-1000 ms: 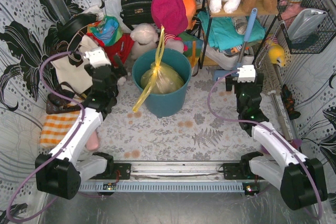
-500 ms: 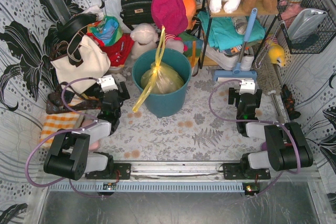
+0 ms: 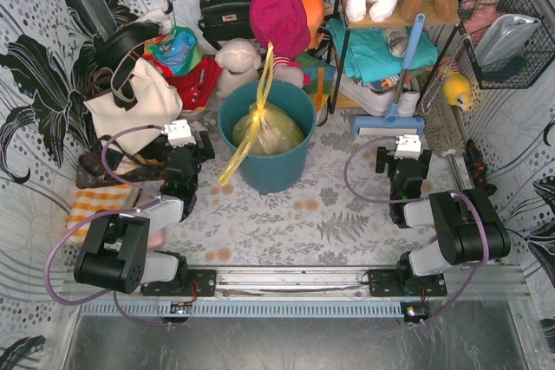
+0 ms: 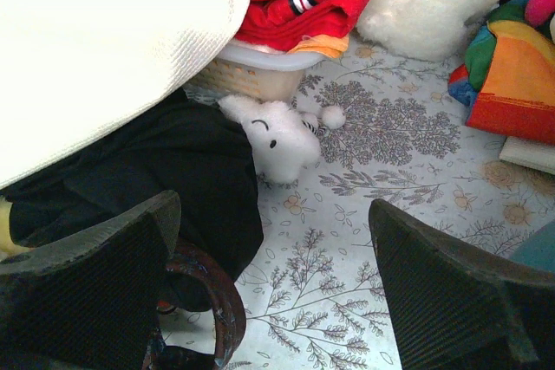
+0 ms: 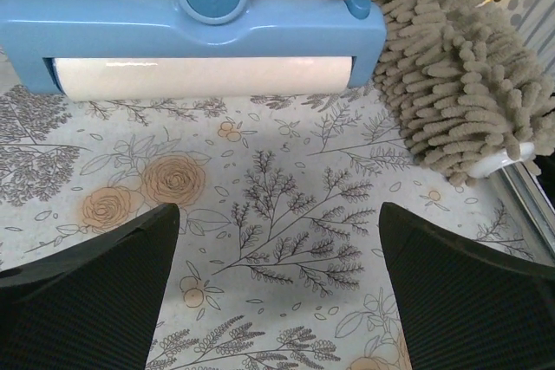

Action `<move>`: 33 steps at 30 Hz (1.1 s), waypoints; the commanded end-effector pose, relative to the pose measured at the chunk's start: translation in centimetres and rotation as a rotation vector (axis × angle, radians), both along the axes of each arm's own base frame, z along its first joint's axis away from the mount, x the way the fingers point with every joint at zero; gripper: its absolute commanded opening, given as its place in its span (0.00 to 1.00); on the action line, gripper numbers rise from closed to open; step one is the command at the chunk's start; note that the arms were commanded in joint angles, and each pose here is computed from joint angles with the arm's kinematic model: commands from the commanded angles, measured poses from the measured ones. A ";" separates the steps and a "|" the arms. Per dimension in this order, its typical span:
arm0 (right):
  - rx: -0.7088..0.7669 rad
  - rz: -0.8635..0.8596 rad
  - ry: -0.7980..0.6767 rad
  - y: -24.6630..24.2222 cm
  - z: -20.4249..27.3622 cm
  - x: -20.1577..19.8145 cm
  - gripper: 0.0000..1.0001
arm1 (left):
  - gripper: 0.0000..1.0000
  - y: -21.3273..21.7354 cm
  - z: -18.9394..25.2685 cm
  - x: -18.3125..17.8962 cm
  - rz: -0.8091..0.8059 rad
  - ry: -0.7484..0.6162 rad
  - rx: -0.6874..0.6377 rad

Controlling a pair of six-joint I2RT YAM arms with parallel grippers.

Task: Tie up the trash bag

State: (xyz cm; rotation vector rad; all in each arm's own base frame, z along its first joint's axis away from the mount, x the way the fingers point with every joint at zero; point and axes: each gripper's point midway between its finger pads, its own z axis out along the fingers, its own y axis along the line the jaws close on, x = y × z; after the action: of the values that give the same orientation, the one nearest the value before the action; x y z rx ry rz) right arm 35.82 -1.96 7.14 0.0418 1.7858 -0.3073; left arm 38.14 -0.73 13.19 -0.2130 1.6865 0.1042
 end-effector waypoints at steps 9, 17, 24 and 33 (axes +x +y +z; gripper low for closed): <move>0.097 0.122 -0.072 0.9 0.1 0.4 0.97 | 0.98 -0.1 -2.6 -0.9 -0.129 -0.080 -0.077; 0.108 0.025 -0.086 -0.6 0.3 0.3 0.97 | 0.98 -0.1 -2.3 -0.7 -0.133 -0.087 -0.077; 0.106 0.026 -0.085 -0.6 0.2 0.2 0.97 | 0.98 -0.1 -2.2 -0.8 -0.134 -0.094 -0.076; 0.106 0.027 -0.086 -0.6 0.3 0.3 0.97 | 0.98 -0.1 -2.3 -0.8 -0.132 -0.093 -0.075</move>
State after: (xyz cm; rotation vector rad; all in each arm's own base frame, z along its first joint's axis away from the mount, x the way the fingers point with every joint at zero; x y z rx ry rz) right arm 35.94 -2.28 6.66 0.0602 1.7539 -0.2008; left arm 36.76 -0.91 8.95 -0.1532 1.6871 -0.0572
